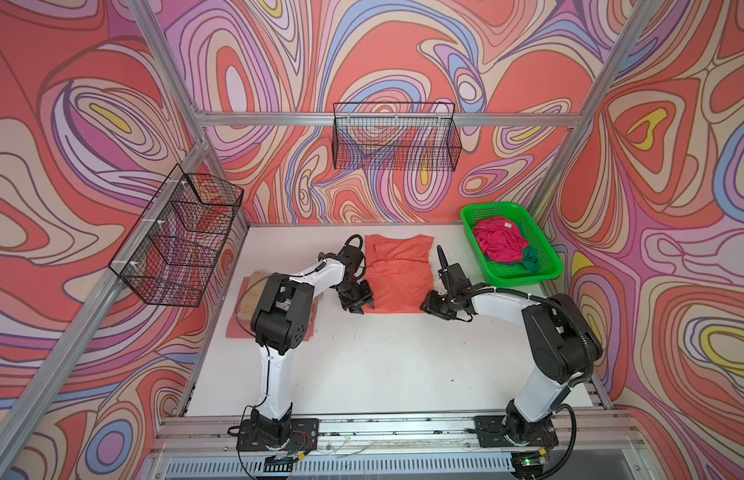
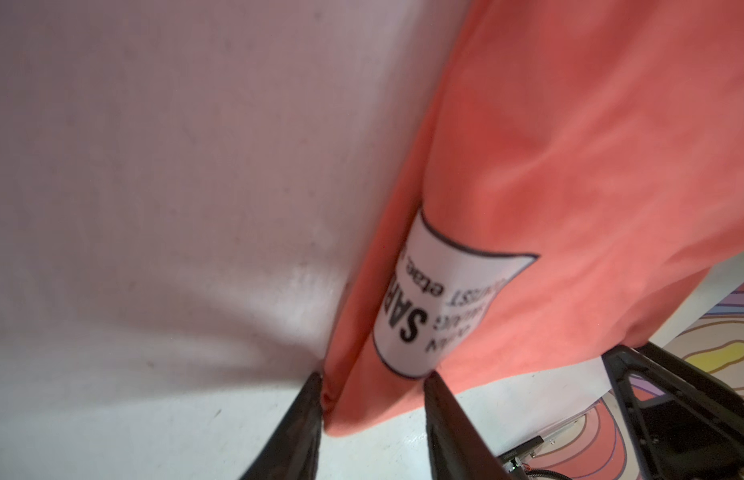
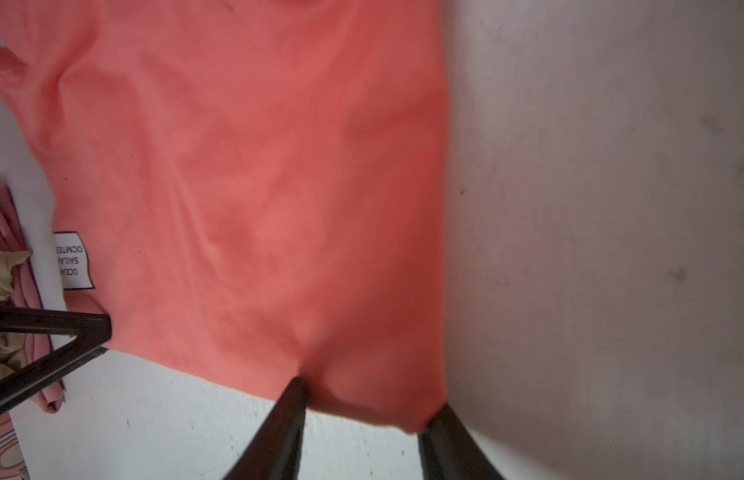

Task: Fold and stack the t-shirts
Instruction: 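Grasp the near edge of the folded shirt and fold it away with both grippers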

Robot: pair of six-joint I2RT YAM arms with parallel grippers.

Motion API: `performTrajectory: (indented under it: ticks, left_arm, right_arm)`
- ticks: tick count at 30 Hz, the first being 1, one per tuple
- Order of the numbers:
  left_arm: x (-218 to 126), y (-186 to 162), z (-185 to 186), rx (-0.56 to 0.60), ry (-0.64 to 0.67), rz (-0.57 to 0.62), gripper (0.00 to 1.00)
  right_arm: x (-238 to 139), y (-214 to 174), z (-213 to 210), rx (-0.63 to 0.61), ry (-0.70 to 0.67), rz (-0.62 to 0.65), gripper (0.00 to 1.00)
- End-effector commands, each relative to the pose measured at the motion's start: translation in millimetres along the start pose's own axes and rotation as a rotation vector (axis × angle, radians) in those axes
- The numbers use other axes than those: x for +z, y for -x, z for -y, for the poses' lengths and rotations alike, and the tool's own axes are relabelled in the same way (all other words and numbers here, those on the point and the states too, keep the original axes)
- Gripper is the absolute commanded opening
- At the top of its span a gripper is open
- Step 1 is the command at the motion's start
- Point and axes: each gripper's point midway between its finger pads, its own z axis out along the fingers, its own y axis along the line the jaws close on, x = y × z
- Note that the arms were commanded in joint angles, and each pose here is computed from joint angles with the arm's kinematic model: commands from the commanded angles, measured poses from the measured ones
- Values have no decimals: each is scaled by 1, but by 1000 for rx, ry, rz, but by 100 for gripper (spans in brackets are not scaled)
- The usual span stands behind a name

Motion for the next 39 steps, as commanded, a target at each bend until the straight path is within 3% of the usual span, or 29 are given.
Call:
performTrajectory:
  ticks: [1,5,6,21,25,31,39]
  left_arm:
    - [20,7,-19,-16,72,3,25]
    - [12,6,-14,4,45,12,6]
    - [9,3,-12,8,33,16,2]
    - [-53,-77,-15,77,-103,25,0]
    - [-77,-88,-10,94,-130,45,0]
    - [-112,-77,12,125,-167,96,0]
    - [-136,-31,48,119,-226,140,0]
  right_arm:
    - [13,-12,20,8,-72,-35,29]
    - [9,-15,17,4,-49,-40,2]
    - [6,-17,16,5,-43,-40,0]
    - [-72,-52,-12,29,103,-29,0]
    - [-100,-45,-27,35,148,13,0]
    - [-127,-18,-57,10,204,69,0]
    - [-139,31,-83,-14,237,129,0]
